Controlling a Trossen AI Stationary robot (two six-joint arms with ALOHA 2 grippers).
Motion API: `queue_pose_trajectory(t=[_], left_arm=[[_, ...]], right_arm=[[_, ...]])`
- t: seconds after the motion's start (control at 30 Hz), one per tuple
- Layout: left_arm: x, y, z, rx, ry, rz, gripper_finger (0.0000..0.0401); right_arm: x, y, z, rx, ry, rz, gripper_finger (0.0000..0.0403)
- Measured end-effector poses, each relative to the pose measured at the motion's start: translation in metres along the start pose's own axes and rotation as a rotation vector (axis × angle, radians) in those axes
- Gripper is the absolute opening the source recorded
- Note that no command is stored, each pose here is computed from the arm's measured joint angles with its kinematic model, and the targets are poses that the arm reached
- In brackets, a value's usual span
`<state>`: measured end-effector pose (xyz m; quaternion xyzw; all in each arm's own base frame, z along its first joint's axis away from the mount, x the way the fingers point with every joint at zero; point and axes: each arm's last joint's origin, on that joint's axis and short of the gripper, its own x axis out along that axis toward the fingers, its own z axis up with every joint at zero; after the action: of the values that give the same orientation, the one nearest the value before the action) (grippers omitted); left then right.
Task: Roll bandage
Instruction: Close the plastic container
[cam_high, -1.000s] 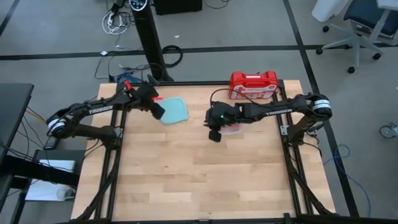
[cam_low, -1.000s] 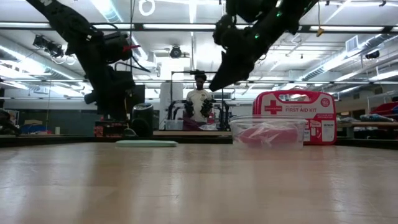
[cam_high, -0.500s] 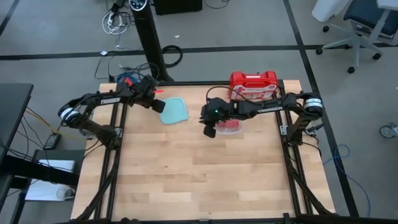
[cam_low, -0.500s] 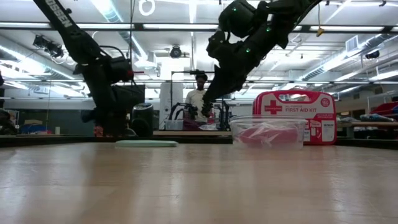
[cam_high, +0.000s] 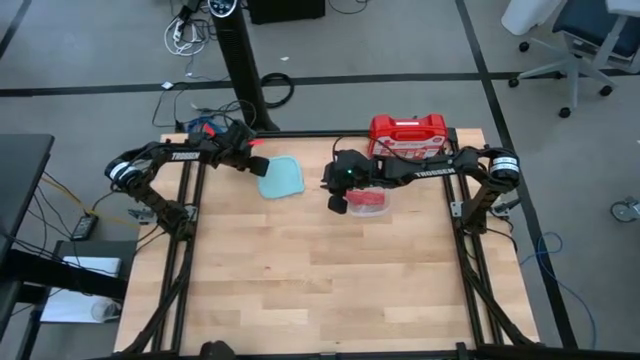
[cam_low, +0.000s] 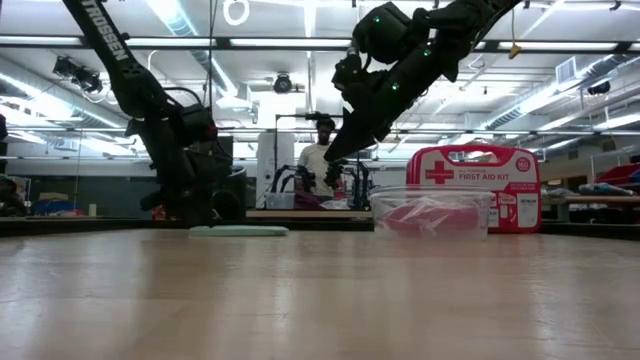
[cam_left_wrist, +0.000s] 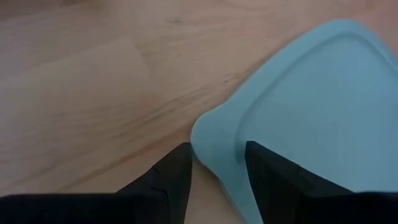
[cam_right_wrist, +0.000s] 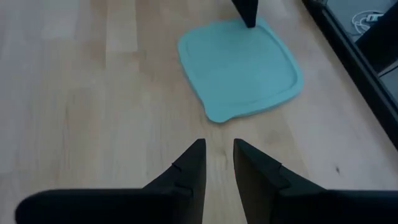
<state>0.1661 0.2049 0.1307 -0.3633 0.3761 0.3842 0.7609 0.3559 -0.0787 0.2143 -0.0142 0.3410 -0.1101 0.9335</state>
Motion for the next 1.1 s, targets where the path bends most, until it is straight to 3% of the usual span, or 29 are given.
queue_pose_trajectory(t=[0.87, 1.1], left_arm=[[0.006, -0.011, 0.008, 0.068, -0.049, -0.24, 0.0156], [0.007, -0.008, 0.009, 0.062, -0.086, -0.141, 0.0156]], right_arm=[[0.0, -0.001, -0.002, -0.009, 0.024, 0.002, 0.0079], [0.0, -0.001, -0.002, -0.011, 0.024, 0.004, 0.0079]])
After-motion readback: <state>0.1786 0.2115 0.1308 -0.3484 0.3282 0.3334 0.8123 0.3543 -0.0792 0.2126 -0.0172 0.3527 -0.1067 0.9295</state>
